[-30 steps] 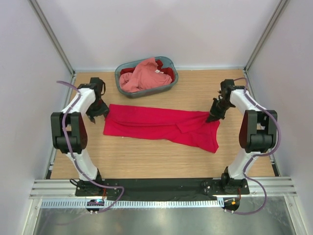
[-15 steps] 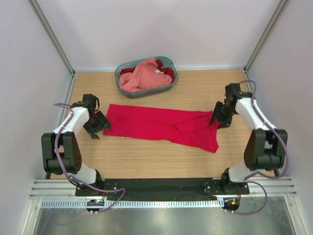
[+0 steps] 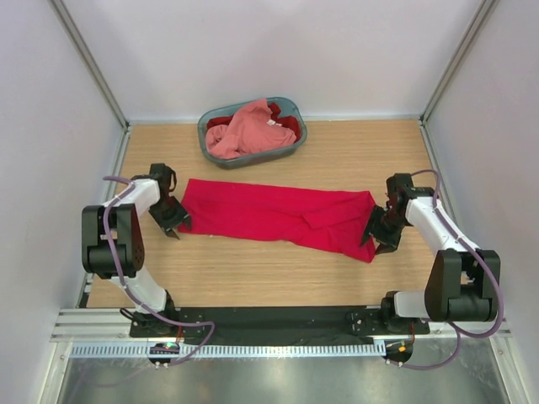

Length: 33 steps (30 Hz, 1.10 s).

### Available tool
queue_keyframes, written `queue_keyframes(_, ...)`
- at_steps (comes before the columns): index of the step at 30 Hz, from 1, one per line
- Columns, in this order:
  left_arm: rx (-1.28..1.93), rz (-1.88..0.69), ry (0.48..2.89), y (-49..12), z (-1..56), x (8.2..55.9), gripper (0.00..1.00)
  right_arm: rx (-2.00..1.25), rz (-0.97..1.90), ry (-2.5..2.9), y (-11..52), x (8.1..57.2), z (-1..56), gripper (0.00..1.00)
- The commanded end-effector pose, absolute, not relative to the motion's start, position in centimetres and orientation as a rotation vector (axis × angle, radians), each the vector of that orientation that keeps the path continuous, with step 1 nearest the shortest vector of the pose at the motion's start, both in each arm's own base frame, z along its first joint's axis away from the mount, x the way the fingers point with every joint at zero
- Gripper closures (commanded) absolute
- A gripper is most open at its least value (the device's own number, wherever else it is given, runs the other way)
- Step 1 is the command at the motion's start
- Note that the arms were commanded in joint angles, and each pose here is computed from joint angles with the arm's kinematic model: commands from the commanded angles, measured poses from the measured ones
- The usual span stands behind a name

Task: Fold and stack the t-shirts
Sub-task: Fold the tshirt

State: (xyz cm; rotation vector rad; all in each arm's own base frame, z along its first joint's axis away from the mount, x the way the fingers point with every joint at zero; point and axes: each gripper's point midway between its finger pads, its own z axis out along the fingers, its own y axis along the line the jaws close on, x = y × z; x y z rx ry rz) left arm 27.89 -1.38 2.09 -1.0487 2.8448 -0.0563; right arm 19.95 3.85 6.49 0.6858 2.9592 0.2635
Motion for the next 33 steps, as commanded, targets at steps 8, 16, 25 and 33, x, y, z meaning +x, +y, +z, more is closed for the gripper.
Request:
queue_keyframes(8,-0.974,-0.008,2.81,-0.4,2.0,30.7,0.83,0.744,0.279,2.977,4.1,21.2,4.1,0.48)
queue_keyframes(16,-0.923,0.038,2.818,0.2,2.0,30.7,1.0,0.799,0.236,3.017,3.9,21.0,2.2,0.6)
queue_keyframes(25,-0.908,0.203,2.816,2.2,2.4,29.2,1.0,0.92,-0.095,2.998,0.6,19.4,2.5,0.99)
queue_keyframes(33,-0.922,0.204,2.822,2.1,2.7,28.2,0.9,0.945,-0.138,3.0,0.3,18.2,3.4,0.99)
